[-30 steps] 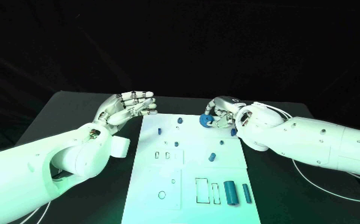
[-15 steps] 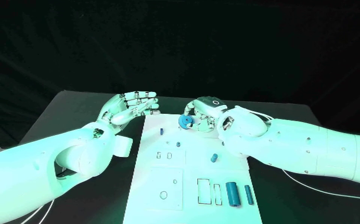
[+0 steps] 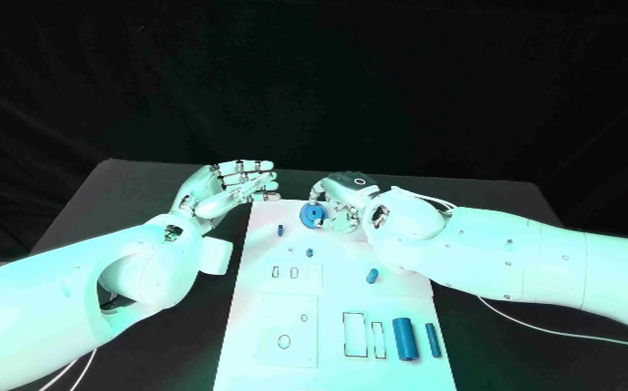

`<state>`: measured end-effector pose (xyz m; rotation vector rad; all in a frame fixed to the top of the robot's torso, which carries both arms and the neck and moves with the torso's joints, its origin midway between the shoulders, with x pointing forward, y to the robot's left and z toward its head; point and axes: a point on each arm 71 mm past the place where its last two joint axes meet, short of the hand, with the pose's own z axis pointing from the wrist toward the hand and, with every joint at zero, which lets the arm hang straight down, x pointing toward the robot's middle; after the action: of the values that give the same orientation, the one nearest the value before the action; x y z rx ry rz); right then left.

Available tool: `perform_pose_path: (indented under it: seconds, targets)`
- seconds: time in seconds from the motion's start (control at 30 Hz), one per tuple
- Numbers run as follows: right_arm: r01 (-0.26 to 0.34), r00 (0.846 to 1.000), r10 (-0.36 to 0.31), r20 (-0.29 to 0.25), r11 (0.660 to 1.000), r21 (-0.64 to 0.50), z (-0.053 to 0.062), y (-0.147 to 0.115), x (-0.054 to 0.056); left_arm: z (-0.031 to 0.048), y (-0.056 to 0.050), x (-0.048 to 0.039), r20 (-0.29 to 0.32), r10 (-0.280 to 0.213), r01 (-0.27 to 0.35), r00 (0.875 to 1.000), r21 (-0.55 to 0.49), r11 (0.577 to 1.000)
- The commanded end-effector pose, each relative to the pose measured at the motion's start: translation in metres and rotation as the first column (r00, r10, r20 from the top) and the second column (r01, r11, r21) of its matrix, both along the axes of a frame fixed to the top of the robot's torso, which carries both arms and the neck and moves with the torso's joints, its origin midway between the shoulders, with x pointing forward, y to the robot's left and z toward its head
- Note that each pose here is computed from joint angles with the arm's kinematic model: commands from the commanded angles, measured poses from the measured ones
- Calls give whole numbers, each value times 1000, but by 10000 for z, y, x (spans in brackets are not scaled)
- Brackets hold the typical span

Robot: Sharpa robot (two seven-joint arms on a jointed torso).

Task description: Assemble the parts on the task board

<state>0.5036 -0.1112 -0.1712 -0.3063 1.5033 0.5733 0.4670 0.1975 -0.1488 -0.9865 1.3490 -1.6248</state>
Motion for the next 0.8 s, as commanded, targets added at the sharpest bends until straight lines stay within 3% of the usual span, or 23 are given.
perform_pose_path:
  seconds: [0.03, 0.8]
  targets:
    - [-20, 1000, 19, -24, 999, -35, -66, 41, -2, 11, -16, 2, 5, -17, 17, 1000, -10, 1000]
    - [3, 999, -5, -45, 999, -55, -161, 49, 59, 10, -7, -8, -3, -22, 22, 1000, -5, 1000]
